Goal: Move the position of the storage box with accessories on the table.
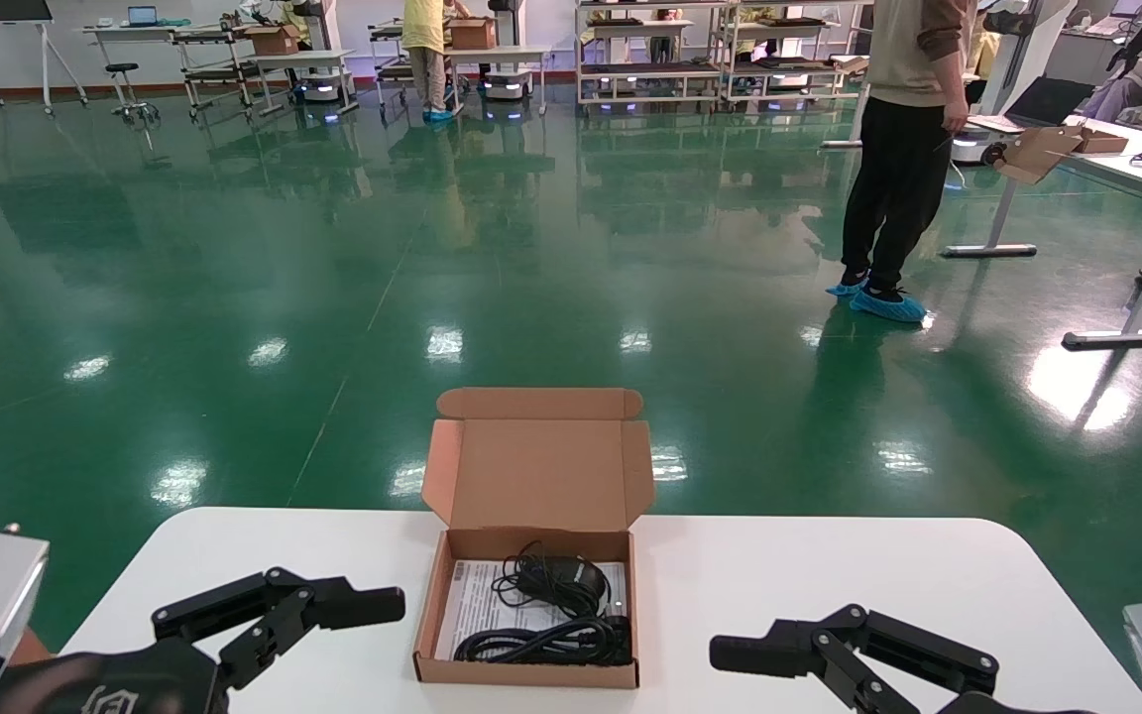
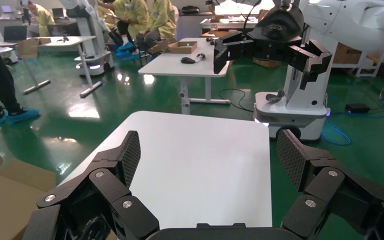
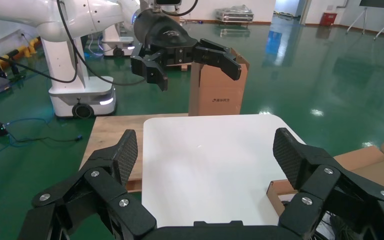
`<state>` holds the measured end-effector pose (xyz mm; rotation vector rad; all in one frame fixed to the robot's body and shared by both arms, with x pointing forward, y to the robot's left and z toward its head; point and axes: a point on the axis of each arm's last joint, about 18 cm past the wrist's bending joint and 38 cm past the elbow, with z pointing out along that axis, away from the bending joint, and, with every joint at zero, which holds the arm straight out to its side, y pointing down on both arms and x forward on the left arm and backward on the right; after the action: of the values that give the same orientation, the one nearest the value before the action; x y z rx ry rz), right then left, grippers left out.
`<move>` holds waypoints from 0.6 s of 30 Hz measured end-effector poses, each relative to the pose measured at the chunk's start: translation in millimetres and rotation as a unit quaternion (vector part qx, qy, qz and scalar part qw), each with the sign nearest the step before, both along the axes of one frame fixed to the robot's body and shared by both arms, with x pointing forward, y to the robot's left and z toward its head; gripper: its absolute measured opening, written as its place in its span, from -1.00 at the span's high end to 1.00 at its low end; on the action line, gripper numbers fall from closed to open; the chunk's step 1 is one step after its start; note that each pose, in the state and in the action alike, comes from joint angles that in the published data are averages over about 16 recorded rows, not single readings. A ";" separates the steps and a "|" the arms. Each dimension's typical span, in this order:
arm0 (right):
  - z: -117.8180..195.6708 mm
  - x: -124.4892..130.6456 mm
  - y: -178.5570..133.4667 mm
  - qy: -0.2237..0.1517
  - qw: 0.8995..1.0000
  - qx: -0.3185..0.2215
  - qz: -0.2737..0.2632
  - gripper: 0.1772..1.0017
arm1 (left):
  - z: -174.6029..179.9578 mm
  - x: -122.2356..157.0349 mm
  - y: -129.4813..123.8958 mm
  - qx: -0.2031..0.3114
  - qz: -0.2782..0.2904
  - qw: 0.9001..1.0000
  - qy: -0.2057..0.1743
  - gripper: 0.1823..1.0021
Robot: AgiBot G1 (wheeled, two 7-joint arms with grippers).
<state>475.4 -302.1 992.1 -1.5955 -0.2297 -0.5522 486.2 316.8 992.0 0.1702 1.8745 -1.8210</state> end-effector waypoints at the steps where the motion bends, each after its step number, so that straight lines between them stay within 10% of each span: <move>1: 0.0 0.0 0.0 0.000 1.000 0.000 0.000 -1.00 | 0.0 0.0 0.0 0.000 0.000 1.000 0.000 -1.00; 18: 9.6 10.5 -1.0 0.021 1.000 -0.018 -0.013 -1.00 | 0.0 0.0 0.0 0.000 0.000 1.000 0.000 -1.00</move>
<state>485.9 -303.1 1001.7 -1.6452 -0.1881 -0.5356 486.2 316.8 992.0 0.1702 1.8745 -1.8210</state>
